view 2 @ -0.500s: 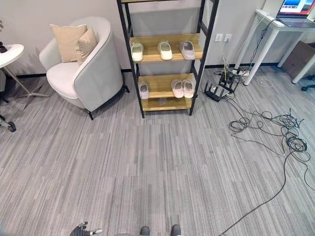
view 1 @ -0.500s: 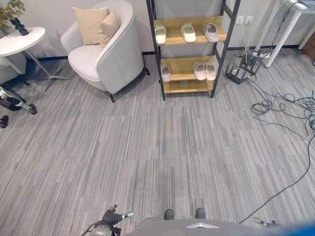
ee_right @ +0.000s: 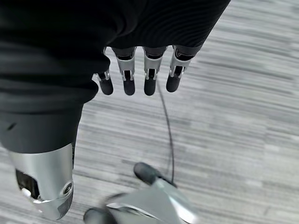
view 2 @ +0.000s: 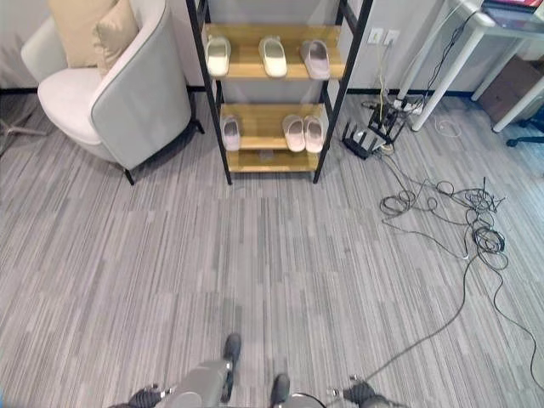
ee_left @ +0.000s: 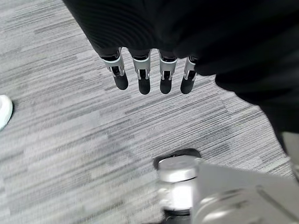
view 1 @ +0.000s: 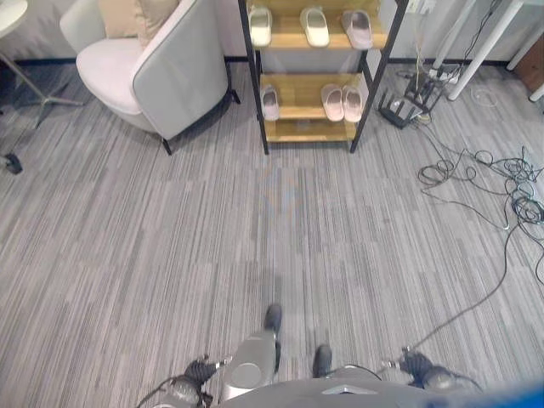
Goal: Arrange the slippers neatly on the shoe rack.
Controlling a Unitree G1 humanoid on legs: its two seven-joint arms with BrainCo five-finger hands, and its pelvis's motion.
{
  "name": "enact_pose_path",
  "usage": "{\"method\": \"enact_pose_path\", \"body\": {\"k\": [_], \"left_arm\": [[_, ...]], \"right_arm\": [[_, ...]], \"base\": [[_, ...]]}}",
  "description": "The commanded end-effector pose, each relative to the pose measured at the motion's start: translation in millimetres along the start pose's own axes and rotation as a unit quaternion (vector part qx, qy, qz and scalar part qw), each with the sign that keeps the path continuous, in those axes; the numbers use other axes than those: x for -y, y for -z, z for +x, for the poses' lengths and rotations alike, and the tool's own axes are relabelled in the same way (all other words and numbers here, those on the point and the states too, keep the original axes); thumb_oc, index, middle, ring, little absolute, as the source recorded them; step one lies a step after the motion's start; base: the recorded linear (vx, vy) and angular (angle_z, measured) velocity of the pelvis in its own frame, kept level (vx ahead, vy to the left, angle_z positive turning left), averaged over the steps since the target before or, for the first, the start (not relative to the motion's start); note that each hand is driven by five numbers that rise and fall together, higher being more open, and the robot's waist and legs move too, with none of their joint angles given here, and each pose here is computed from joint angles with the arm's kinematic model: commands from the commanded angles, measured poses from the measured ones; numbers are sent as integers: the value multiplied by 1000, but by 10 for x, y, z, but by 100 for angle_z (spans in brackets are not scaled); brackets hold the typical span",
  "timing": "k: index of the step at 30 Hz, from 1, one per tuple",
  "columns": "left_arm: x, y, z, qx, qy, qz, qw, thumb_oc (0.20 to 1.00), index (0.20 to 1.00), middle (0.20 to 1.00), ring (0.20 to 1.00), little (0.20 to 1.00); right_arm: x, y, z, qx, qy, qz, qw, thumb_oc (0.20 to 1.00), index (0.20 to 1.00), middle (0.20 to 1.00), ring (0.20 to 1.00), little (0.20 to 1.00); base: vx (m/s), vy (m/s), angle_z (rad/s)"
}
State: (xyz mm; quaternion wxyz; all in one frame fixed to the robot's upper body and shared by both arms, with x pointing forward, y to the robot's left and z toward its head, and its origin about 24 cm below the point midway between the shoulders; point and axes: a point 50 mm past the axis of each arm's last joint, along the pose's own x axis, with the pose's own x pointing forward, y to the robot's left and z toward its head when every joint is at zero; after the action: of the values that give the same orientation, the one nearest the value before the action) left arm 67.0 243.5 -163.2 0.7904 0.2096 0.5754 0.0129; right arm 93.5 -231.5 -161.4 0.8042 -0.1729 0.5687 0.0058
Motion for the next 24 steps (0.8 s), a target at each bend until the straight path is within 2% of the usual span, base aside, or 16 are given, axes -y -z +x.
{"method": "enact_pose_path", "body": {"k": [1, 4, 5, 7, 9, 13, 18, 24], "left_arm": [[-192, -125, 22, 23, -37, 25, 999, 1000, 1000, 1000, 1000, 1000], [-306, -266, 36, 47, -52, 48, 996, 1000, 1000, 1000, 1000, 1000], [-361, -368, 43, 64, -59, 55, 995, 1000, 1000, 1000, 1000, 1000], [-367, -469, 44, 83, -61, 58, 993, 1000, 1000, 1000, 1000, 1000], [-316, -612, 30, 120, -56, 81, 988, 1000, 1000, 1000, 1000, 1000], [-266, -603, 29, 119, -51, 66, 989, 1000, 1000, 1000, 1000, 1000], [-150, -643, 36, 118, -35, 92, 988, 1000, 1000, 1000, 1000, 1000], [-2, -411, 33, 78, -16, 100, 992, 1000, 1000, 1000, 1000, 1000]], "right_arm": [[80, -415, 10, 78, 4, 0, 997, 1000, 1000, 1000, 1000, 1000], [92, -591, -7, 115, 6, 2, 993, 1000, 1000, 1000, 1000, 1000], [114, -632, -11, 121, 8, -26, 992, 1000, 1000, 1000, 1000, 1000], [191, -525, -5, 101, 21, -55, 993, 1000, 1000, 1000, 1000, 1000], [285, -396, -12, 85, 37, -38, 995, 1000, 1000, 1000, 1000, 1000], [389, -338, -22, 82, 53, -11, 995, 1000, 1000, 1000, 1000, 1000], [514, -344, -31, 82, 82, -3, 993, 1000, 1000, 1000, 1000, 1000], [428, -440, -22, 98, 80, -32, 992, 1000, 1000, 1000, 1000, 1000]], "base": [[325, 249, -72], [327, 46, -23], [406, -184, 1], [381, -180, 1], [430, -305, 12], [232, -338, 40], [76, -226, 15], [208, 10, -9]]}}
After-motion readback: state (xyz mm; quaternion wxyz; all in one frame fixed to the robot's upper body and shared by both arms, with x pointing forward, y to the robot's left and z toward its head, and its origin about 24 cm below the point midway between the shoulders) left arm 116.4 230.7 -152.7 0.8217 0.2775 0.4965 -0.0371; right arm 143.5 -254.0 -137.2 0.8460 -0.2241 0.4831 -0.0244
